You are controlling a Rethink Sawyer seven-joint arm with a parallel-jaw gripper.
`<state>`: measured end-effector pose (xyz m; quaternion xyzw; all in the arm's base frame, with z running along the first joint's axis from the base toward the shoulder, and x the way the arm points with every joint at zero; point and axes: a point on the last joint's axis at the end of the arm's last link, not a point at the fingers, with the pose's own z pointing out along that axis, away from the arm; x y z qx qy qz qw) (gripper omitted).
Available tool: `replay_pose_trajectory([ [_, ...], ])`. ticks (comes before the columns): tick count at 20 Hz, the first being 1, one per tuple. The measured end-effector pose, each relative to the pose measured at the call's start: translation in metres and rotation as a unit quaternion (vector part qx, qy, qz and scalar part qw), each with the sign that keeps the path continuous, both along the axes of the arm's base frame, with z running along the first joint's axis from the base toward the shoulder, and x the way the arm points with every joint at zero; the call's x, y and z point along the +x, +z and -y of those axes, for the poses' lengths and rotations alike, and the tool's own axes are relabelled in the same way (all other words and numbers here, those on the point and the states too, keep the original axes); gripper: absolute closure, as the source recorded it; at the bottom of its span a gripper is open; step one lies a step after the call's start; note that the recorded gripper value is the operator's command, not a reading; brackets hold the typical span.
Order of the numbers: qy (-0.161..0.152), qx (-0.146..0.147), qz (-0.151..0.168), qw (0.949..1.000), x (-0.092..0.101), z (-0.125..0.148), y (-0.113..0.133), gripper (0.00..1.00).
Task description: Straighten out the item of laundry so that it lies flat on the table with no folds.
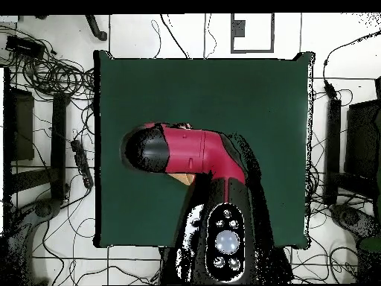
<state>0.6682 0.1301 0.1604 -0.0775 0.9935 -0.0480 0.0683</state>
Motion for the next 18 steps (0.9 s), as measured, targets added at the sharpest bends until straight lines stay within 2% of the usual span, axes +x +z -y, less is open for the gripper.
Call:
replay_pose_trajectory([
  [9, 0.003, -0.011, -0.029, 0.9995, 0.002, 0.002, -0.052, 0.00],
  [18, 0.007, -0.026, -0.069, 0.9973, -0.021, 0.005, -0.114, 0.00],
])
